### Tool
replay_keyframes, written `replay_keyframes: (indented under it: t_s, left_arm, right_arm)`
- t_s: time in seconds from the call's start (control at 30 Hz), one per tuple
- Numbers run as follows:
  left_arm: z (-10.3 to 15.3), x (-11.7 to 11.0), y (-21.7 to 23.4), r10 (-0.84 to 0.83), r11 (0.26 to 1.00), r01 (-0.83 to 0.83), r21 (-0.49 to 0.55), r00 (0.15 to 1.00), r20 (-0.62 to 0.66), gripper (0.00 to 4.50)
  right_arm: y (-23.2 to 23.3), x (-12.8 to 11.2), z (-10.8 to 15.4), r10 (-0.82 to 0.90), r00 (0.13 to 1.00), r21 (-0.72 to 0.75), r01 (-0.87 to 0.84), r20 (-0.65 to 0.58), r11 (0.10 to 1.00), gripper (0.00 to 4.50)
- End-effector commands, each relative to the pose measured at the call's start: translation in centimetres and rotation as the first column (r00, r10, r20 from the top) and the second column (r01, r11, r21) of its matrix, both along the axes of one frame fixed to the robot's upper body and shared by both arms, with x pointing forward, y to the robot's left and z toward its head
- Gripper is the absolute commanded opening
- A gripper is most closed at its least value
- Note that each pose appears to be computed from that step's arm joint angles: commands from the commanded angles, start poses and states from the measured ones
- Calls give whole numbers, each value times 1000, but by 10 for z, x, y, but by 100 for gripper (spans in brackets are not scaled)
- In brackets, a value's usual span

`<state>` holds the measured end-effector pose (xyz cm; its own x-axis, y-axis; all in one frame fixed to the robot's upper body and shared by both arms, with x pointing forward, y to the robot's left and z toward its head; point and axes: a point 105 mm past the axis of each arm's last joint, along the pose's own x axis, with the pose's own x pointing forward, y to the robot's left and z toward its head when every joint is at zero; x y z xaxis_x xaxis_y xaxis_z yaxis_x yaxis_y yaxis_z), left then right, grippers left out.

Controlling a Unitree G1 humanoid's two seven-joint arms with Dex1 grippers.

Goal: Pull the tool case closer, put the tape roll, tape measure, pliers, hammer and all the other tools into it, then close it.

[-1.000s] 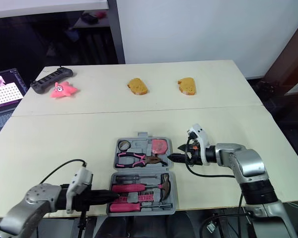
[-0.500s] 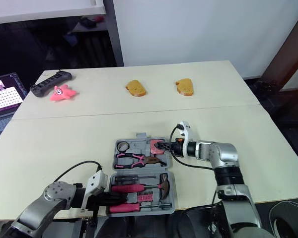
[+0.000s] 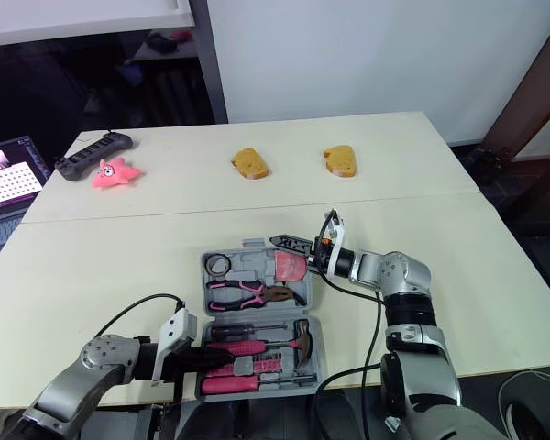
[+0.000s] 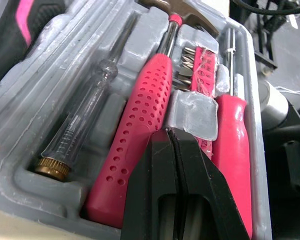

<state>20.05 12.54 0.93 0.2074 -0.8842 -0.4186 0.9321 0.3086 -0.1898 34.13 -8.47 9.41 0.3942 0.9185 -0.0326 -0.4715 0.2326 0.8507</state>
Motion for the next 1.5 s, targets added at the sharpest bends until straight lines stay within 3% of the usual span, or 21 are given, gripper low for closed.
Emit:
replay_keyframes:
  t_s: [0.03,0.4,0.6,0.83,1.0,1.23,1.5]
  left_arm:
    - [3,9,11,84,996,-84,24,996,8,0]
    - [52,43,24,214,977,-206,-64,961,173,0]
    - [66,38,40,256,966,-245,-78,945,203,0]
    - [104,25,85,344,937,-316,-149,909,234,0]
    - [115,16,109,355,933,-328,-147,907,225,0]
    - [125,19,117,345,937,-314,-154,903,255,0]
    - [135,16,120,311,949,-284,-141,920,239,0]
  right_arm:
    - [5,-4,24,65,994,70,-71,84,995,446]
    - [9,-13,25,164,977,74,-175,138,982,446]
    - [0,-16,29,217,959,39,-228,185,973,446]
    - [-12,-26,52,308,914,-4,-318,264,948,446]
    - [-12,-43,64,388,874,-33,-396,294,918,446]
    - [-9,-67,62,476,829,-106,-466,293,878,446]
    - [-19,-123,53,580,768,-190,-548,273,815,446]
